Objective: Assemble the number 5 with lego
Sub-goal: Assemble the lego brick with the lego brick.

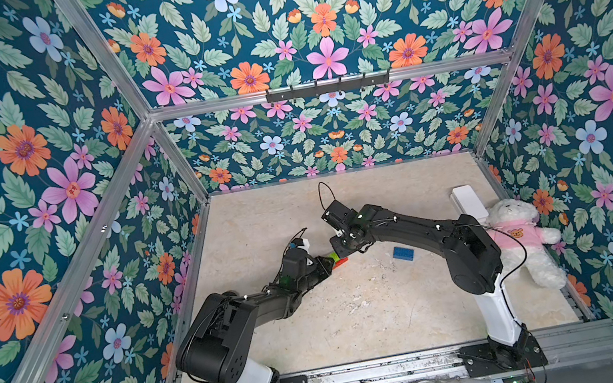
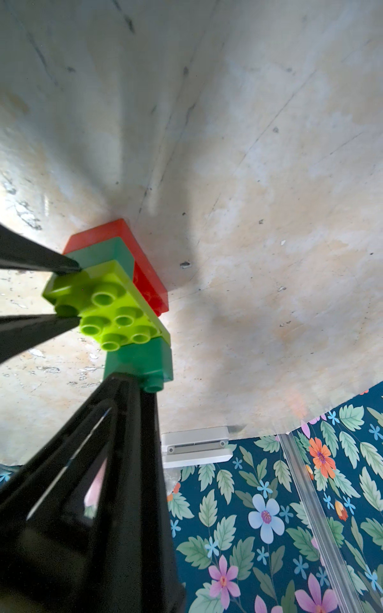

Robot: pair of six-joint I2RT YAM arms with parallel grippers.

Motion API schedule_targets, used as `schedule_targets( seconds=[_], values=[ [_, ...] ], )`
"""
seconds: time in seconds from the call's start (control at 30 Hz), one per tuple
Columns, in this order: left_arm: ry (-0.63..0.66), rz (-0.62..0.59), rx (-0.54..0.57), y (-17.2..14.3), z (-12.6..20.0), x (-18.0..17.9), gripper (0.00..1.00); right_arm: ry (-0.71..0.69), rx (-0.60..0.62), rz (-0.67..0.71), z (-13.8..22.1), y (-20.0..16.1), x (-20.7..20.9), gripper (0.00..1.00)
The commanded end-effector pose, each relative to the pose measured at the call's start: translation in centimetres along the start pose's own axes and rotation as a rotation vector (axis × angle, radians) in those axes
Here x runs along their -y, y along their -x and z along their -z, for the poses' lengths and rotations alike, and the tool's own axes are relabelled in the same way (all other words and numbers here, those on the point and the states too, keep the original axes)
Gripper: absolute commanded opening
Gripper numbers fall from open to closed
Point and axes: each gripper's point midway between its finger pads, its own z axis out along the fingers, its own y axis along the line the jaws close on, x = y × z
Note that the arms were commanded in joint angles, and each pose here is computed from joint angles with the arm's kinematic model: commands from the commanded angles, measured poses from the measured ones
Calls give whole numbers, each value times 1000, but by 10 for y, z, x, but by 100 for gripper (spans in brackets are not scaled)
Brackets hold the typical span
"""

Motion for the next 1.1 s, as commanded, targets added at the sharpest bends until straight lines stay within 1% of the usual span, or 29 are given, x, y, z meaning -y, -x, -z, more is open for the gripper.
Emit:
schedule_targets(
  seconds=[0.0, 0.3, 0.4, 0.53, 0.7, 1.07],
  values=[
    [84, 17, -62, -18, 1, -22, 23, -8, -57, 1, -6, -14, 2, 5],
    [83, 17, -59, -17, 1, -22, 22, -9, -38, 0, -1, -7, 2, 7],
    [81, 17, -56, -15, 2, -21, 23, -15, -27, -1, 2, -4, 2, 12],
    [81, 11, -55, -14, 2, -19, 24, -21, 3, -5, 11, 4, 3, 22],
    [82, 5, -56, -13, 1, -18, 26, -26, 31, -13, 20, 9, 6, 27],
    [75, -16, -46, -4, 2, -8, 34, -16, 74, -42, 35, 7, 12, 29]
  ],
)
